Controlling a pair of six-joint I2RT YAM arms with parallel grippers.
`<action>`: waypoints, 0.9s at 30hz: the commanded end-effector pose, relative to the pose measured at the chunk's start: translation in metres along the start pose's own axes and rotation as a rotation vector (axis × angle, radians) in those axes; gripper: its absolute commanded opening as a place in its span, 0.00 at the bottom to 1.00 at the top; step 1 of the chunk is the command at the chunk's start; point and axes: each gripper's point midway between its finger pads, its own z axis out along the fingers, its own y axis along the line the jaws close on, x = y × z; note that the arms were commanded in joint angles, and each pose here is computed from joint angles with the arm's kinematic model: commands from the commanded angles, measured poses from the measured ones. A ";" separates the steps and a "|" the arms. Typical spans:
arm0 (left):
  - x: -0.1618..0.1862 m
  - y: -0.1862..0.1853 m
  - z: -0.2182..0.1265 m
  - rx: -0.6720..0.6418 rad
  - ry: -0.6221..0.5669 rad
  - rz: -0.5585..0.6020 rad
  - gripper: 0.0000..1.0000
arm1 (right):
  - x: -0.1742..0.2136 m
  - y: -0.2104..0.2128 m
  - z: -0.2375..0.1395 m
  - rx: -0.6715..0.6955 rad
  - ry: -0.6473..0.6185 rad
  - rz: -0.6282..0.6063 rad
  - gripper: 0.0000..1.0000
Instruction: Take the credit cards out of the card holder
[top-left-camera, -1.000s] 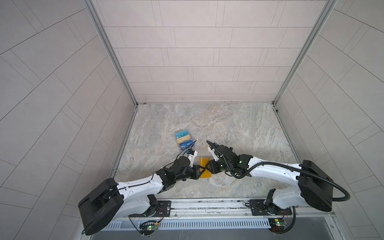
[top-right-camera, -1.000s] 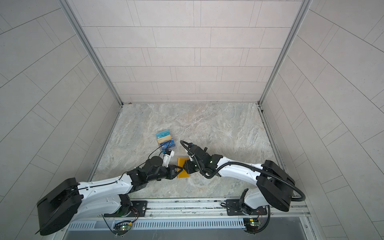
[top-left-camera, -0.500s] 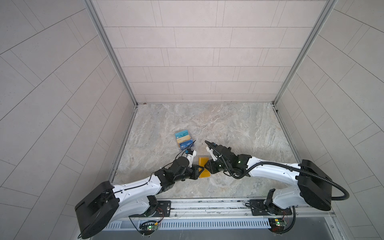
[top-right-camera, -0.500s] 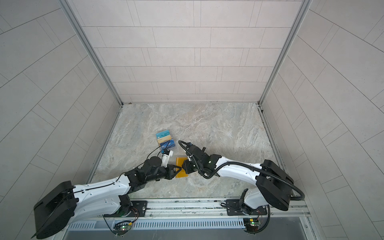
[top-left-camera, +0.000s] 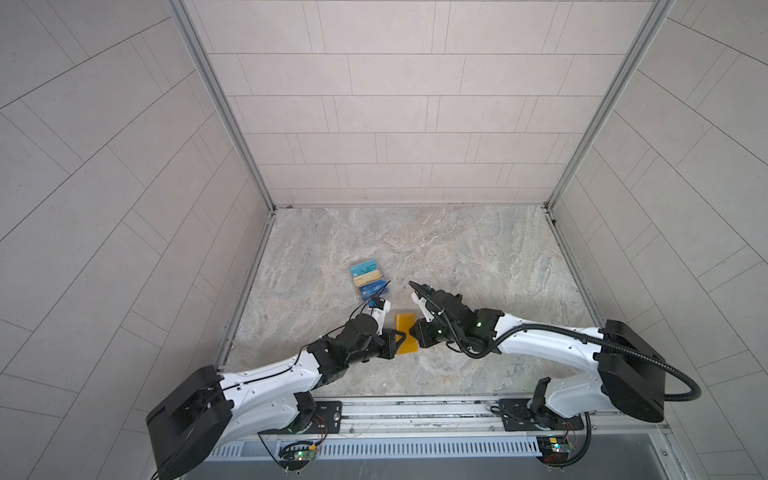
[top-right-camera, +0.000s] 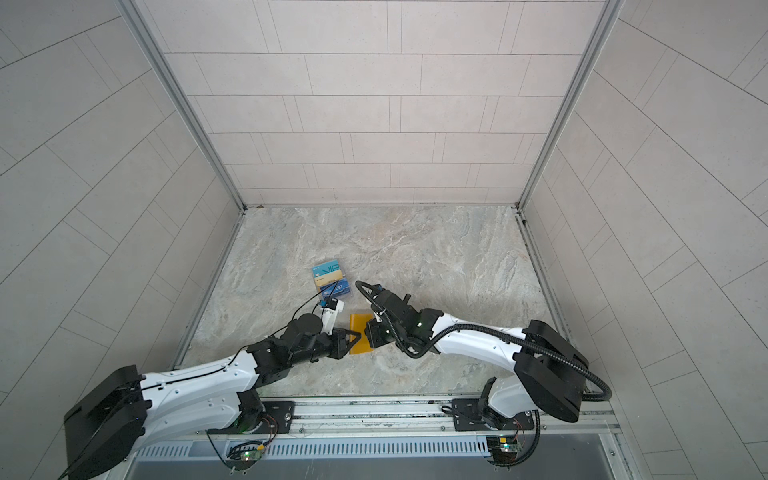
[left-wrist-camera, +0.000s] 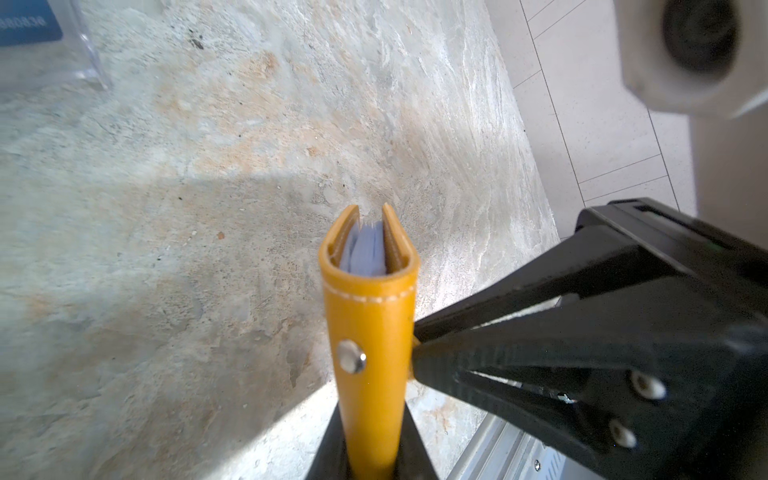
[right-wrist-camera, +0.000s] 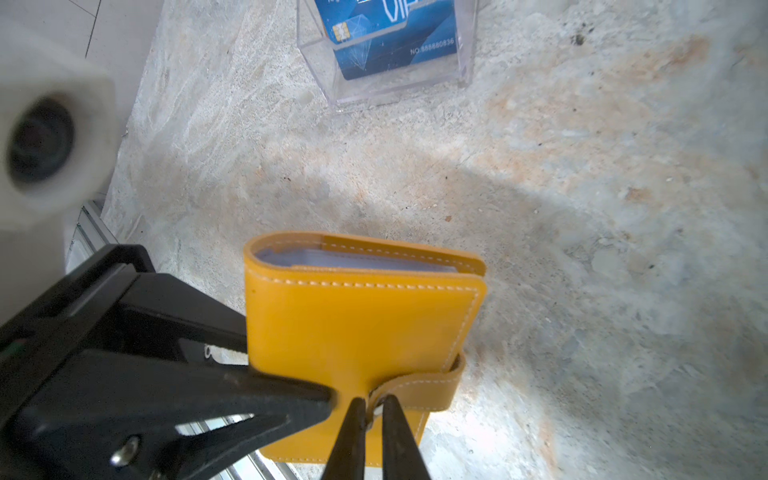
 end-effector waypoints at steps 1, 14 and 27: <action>-0.013 -0.011 -0.005 0.025 -0.047 0.029 0.00 | 0.001 -0.017 -0.006 0.089 -0.003 0.005 0.09; -0.013 -0.014 -0.010 0.024 -0.041 0.051 0.00 | -0.001 -0.026 -0.017 0.140 -0.023 -0.017 0.01; -0.024 -0.048 -0.031 0.187 -0.079 0.136 0.00 | -0.005 -0.036 -0.040 0.155 -0.064 -0.037 0.06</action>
